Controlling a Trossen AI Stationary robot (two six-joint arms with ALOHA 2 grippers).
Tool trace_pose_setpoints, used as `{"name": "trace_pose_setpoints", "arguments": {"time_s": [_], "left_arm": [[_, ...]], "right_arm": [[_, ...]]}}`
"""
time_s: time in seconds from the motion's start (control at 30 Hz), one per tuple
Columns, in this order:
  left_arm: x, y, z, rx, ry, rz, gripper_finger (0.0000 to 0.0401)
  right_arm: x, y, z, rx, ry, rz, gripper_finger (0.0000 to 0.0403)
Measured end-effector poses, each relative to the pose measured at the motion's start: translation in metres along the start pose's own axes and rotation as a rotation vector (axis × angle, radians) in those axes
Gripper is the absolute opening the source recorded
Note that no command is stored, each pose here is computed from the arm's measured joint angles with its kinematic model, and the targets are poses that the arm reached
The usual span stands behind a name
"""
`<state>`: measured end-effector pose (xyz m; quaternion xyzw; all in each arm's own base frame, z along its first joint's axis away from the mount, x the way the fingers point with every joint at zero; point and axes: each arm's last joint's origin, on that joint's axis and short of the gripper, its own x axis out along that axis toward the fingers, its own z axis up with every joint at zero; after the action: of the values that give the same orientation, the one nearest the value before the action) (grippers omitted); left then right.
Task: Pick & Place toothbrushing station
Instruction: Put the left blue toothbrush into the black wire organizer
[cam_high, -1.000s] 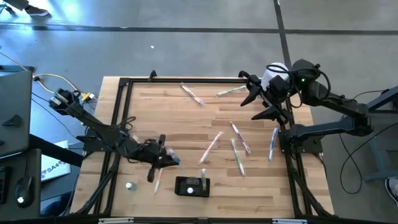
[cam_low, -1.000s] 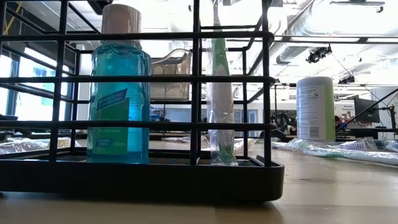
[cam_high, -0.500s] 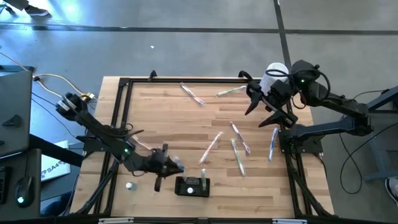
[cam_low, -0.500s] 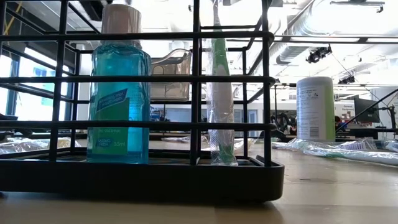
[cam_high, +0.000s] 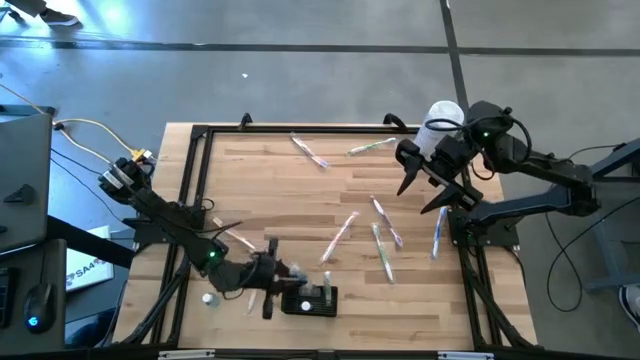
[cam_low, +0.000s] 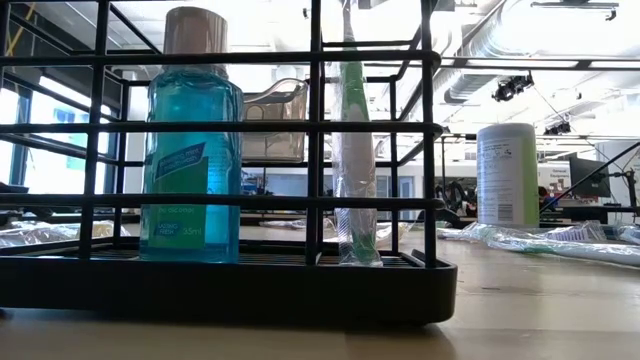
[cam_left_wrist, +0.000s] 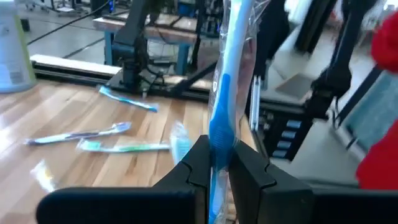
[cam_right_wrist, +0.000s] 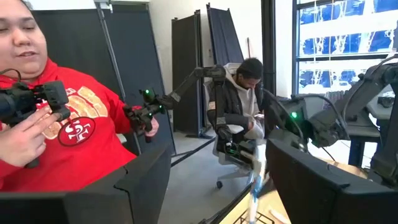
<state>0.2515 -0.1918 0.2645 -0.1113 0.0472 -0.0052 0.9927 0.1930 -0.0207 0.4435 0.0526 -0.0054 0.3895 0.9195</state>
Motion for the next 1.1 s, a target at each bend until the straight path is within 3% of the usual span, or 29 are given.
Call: {"name": "trace_pose_setpoints", "arguments": {"time_s": [0.27,0.7,1.1], "left_arm": [[-0.027,-0.016,-0.008,-0.005,0.097,0.148,0.0028],[-0.029,-0.013,-0.016,0.026,0.186,0.128,0.0028],[-0.031,-0.005,-0.034,-0.049,0.145,0.116,0.0028]], "right_arm": [[0.0,0.0,-0.001,-0.017,0.008,0.017,0.0254],[0.0,-0.003,0.001,-0.03,-0.018,-0.091,0.0254],[0.003,-0.001,0.001,-0.025,-0.024,-0.116,0.0254]]}}
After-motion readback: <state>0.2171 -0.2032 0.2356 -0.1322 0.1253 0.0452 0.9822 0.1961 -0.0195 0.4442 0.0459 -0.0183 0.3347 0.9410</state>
